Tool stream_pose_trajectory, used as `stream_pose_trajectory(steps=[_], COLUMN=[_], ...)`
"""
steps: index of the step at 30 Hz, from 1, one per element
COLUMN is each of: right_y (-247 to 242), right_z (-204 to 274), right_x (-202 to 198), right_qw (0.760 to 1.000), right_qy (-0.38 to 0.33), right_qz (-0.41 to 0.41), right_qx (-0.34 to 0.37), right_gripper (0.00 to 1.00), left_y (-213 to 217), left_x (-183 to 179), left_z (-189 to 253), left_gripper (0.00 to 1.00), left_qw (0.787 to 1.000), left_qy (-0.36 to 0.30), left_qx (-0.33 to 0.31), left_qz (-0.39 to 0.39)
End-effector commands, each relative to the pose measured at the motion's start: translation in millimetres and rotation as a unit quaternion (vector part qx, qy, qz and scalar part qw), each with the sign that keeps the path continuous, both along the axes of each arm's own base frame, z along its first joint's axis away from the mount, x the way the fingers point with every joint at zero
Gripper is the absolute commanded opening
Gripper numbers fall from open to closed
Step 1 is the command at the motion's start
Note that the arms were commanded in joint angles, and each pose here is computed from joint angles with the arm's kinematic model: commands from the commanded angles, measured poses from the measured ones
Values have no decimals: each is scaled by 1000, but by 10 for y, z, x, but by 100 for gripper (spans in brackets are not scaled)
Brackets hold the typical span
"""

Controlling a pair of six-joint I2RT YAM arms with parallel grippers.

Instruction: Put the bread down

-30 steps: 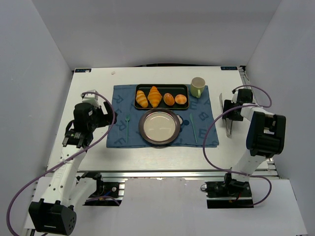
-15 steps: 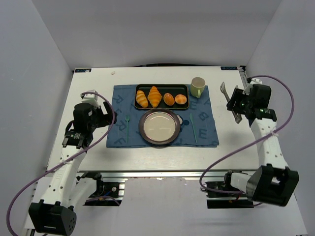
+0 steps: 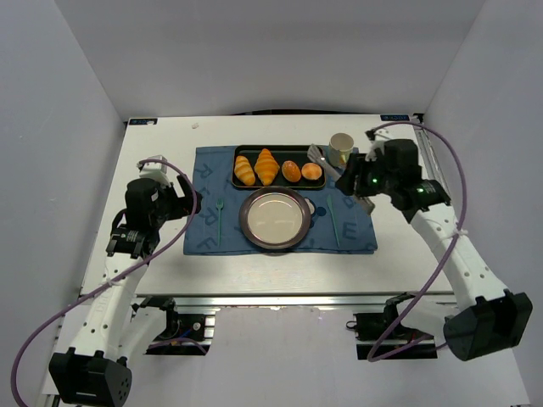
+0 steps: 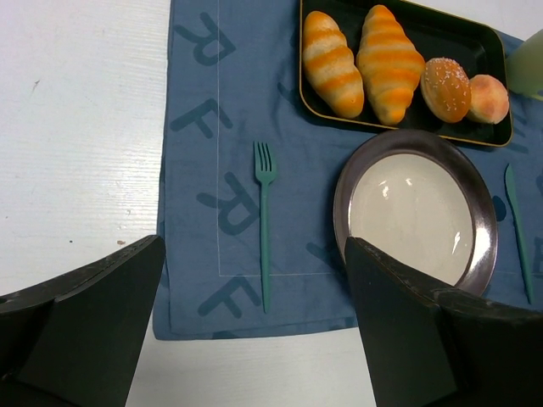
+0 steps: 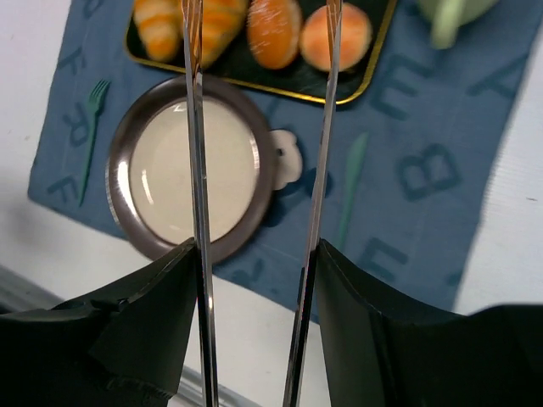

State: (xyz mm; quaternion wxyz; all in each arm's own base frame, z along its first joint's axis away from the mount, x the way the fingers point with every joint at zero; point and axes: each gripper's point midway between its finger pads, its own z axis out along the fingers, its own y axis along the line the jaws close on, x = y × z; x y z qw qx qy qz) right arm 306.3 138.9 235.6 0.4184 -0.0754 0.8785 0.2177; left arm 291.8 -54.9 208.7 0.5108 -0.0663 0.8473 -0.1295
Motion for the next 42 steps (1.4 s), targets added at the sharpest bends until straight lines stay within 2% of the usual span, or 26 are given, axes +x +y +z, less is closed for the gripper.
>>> stream_pose_trajectory(steps=[1, 9, 19, 29, 42], right_y=[265, 391, 481, 415, 429], right_z=[102, -54, -488, -972, -1365], right_x=[127, 625, 1124, 1149, 933], right_qw=[1000, 999, 996, 991, 986], right_qy=[-13, -17, 21, 59, 115], right_qz=[-4, -23, -23, -25, -4], right_qx=[18, -22, -78, -118, -118], right_gripper=[60, 59, 59, 60, 60], left_y=[-24, -10, 11, 19, 30], left_x=[-11, 4, -2, -13, -34], left_z=[124, 137, 0, -72, -87], left_gripper=[98, 98, 98, 98, 98], left_qw=[1000, 1000, 1000, 1000, 1000], left_qy=[-18, -17, -1, 6, 9], left_qx=[-10, -7, 3, 8, 10], left_qz=[-1, 2, 3, 2, 4])
